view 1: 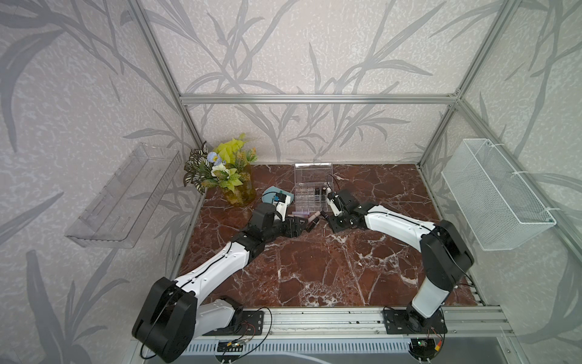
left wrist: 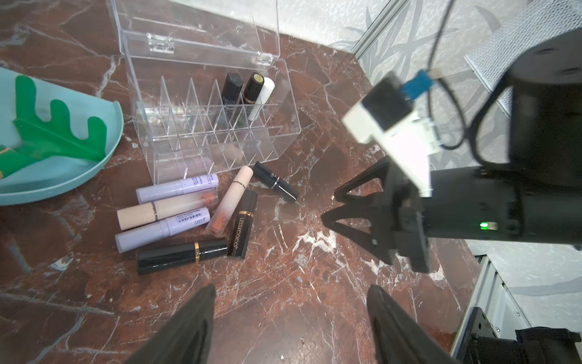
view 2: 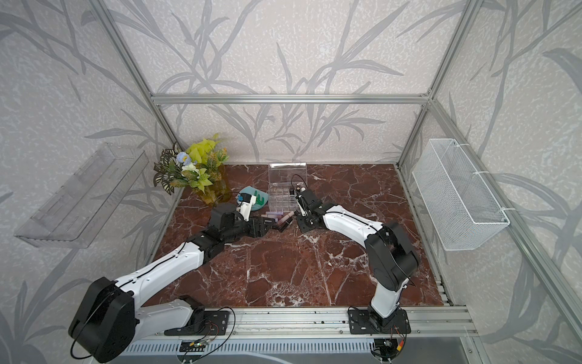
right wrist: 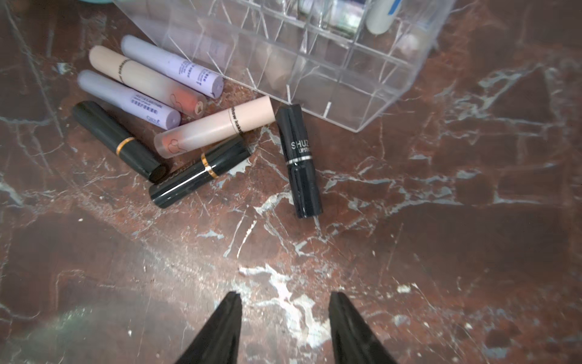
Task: Arrange the lipsticks in the organizer
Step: Pick up the lipstick at the center of the board.
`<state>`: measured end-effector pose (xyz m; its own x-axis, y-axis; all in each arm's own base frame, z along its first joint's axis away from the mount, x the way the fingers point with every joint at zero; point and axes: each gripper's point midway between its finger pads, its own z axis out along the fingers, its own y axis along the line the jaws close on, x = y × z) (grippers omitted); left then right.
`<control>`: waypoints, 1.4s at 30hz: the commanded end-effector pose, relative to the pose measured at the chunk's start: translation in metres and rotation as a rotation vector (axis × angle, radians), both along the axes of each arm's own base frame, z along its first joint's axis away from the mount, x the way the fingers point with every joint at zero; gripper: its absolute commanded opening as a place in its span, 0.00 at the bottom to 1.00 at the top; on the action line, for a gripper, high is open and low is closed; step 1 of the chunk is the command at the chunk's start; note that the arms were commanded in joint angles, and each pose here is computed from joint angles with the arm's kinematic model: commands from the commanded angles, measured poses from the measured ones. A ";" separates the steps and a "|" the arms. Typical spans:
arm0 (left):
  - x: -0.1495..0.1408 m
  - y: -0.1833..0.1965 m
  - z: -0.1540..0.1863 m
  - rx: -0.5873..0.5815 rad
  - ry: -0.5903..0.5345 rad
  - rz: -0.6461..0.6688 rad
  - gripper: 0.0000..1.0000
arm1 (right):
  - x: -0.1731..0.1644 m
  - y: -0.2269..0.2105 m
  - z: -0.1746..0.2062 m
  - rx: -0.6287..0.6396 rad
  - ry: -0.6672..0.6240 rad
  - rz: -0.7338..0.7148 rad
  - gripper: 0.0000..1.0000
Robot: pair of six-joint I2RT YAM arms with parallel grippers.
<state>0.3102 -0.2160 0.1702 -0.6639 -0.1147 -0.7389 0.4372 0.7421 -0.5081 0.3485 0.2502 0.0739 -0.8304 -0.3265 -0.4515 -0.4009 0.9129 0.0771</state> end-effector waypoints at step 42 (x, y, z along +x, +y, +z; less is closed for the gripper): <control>0.025 0.004 0.003 0.090 -0.047 0.069 0.78 | 0.048 0.006 -0.055 -0.004 0.059 -0.004 0.44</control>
<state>0.3335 -0.2106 0.1549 -0.6470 -0.0909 -0.7570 0.3875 0.8158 -0.4292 0.3955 0.2550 0.0233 -0.8558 -0.3234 -0.4037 -0.3878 0.9177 0.0869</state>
